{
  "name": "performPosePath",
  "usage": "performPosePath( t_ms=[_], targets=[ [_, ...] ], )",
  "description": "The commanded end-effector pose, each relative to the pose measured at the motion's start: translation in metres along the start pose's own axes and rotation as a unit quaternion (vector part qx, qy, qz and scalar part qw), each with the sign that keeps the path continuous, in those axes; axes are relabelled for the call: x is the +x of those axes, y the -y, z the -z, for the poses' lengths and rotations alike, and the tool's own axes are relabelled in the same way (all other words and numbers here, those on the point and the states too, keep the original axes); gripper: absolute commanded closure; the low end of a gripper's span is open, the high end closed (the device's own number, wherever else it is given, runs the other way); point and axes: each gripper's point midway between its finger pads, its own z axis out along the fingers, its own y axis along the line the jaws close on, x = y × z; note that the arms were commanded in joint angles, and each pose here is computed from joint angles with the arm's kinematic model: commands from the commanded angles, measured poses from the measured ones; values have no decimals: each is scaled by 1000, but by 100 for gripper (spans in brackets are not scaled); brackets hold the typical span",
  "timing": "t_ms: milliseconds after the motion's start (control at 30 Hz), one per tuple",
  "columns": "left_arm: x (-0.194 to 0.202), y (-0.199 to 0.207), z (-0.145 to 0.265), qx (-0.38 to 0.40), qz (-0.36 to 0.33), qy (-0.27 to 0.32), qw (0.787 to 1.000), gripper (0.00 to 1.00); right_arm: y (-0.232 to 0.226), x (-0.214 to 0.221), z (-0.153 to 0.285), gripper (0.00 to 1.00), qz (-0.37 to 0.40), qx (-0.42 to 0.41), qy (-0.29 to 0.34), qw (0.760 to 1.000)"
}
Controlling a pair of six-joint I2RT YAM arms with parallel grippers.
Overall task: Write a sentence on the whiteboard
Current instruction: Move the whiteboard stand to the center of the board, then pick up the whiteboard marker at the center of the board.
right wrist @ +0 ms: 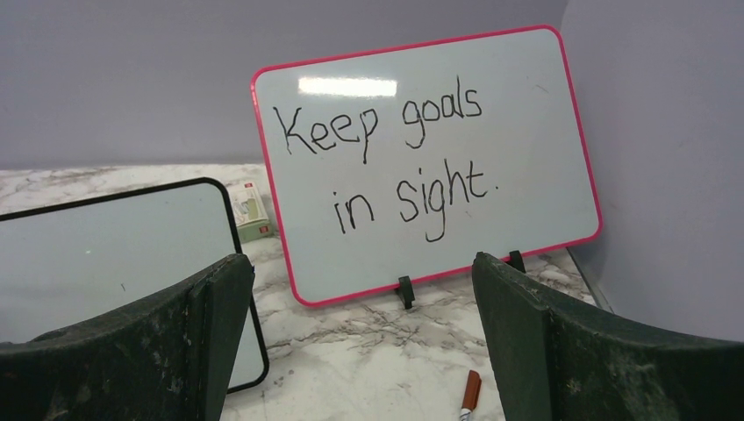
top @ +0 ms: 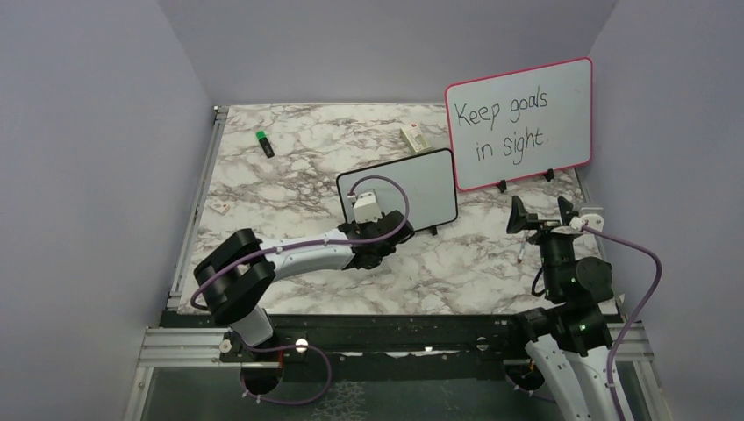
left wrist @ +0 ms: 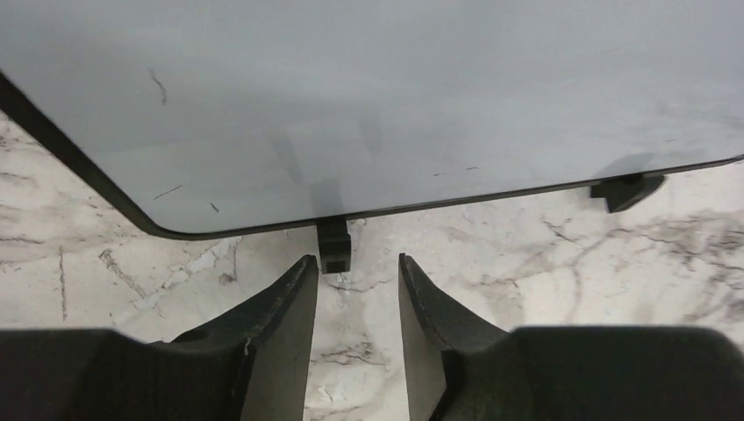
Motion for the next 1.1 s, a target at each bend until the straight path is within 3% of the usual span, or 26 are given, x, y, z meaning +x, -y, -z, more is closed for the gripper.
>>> performPosePath(
  t_ms=[0,200,433,667,867,1067],
  targets=[
    [-9,9,26,45,22,-2,999,55,-2,3,-3,0,-1,-3,-8,1000],
    [-25,5,55,82,14,12,996,32,-1,6,-8,0,1,4,-29,1000],
    [-80,0,103,129,-64,101,984,2,3,21,-22,0,5,31,-98,995],
    [-144,-12,158,143,-137,220,955,1,10,51,-32,0,19,72,-207,976],
    [-195,-22,199,133,-185,328,917,1,18,86,-35,0,12,129,-287,949],
    [-227,-29,215,134,-178,372,901,1,40,106,-26,0,14,224,-329,917]
  ],
)
